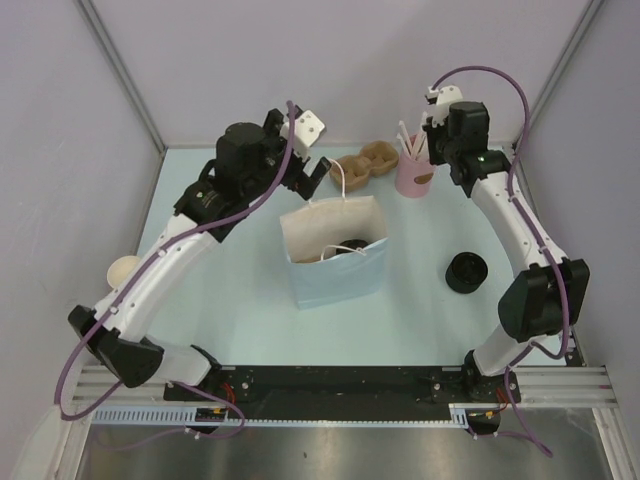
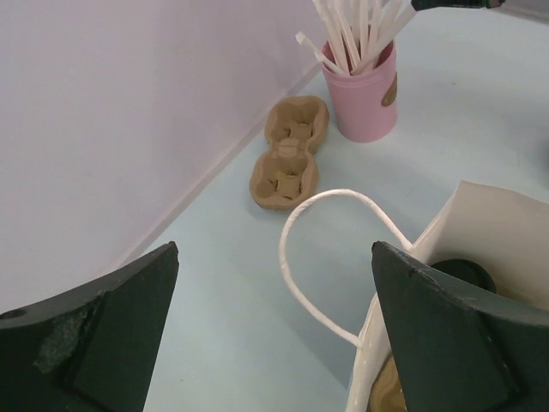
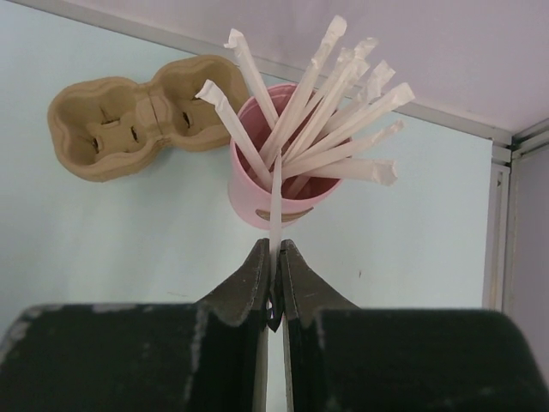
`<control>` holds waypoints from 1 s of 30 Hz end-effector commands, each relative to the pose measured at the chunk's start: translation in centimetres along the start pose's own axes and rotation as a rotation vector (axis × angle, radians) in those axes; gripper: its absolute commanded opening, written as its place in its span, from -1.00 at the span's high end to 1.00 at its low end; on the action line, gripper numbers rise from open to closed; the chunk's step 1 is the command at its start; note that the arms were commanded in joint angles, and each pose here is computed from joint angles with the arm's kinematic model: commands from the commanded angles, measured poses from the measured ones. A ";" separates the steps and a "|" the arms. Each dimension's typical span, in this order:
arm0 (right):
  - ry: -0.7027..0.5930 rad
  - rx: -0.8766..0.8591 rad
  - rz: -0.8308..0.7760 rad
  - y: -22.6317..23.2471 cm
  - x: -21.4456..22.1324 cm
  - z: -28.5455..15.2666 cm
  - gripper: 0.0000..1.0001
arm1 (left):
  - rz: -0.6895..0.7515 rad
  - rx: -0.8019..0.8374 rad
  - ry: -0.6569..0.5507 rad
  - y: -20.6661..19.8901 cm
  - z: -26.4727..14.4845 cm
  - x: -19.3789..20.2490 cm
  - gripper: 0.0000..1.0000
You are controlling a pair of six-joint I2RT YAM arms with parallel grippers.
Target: Pack the takeout coffee
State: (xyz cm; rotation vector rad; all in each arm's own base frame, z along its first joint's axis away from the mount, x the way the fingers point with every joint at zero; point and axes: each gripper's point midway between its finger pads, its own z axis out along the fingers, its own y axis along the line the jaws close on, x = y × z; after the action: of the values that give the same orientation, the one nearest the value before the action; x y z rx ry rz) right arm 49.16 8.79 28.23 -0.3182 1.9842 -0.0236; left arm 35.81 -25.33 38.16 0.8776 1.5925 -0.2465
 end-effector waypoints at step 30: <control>-0.334 -0.525 -0.149 7.1 -6.0 -23.4 1.00 | -0.205 -0.319 0.118 10.0 -14.6 11.1 -0.99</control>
State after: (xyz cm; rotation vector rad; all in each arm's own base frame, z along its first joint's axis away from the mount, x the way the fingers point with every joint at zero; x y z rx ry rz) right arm 32.08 11.85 41.78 -0.6170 1.6603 0.2847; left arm 32.88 -5.49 37.71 0.4828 1.7191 -0.0036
